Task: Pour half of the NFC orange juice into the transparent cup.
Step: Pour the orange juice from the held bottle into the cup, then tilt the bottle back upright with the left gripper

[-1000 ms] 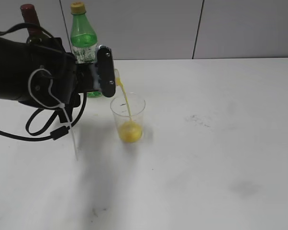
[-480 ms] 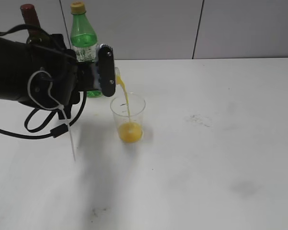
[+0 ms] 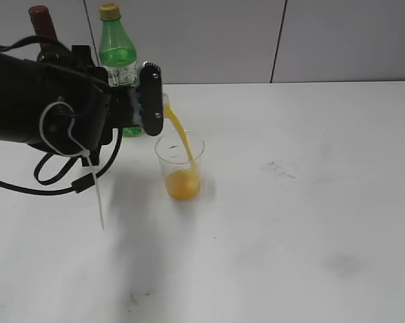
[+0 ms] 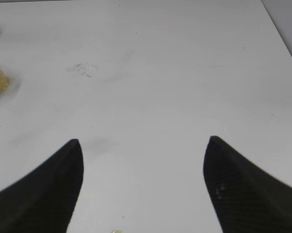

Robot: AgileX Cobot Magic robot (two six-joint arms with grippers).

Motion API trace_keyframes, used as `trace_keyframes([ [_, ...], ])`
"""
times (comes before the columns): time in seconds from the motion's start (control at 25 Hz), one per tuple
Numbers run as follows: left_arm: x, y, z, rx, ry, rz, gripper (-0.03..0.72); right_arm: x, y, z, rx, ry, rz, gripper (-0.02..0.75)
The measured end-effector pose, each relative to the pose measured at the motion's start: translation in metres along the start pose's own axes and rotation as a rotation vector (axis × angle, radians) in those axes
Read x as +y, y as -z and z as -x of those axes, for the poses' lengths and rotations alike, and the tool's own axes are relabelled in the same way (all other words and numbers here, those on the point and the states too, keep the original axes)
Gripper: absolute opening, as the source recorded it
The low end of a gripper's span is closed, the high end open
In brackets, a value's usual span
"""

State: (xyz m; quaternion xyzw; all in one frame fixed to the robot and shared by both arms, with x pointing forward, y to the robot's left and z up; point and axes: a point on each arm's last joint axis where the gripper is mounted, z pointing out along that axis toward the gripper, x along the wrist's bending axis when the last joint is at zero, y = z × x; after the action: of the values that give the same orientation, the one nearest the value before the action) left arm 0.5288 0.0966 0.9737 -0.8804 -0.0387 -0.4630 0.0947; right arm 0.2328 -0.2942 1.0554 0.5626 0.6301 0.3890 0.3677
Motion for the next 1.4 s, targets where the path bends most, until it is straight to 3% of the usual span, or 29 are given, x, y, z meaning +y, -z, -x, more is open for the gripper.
trace_keyframes([
  [1.4,-0.0008,0.0003,-0.0058,0.064,-0.054,-0.011,0.472,0.0001,0.0000,0.0000,0.000,0.000,0.001,0.589],
])
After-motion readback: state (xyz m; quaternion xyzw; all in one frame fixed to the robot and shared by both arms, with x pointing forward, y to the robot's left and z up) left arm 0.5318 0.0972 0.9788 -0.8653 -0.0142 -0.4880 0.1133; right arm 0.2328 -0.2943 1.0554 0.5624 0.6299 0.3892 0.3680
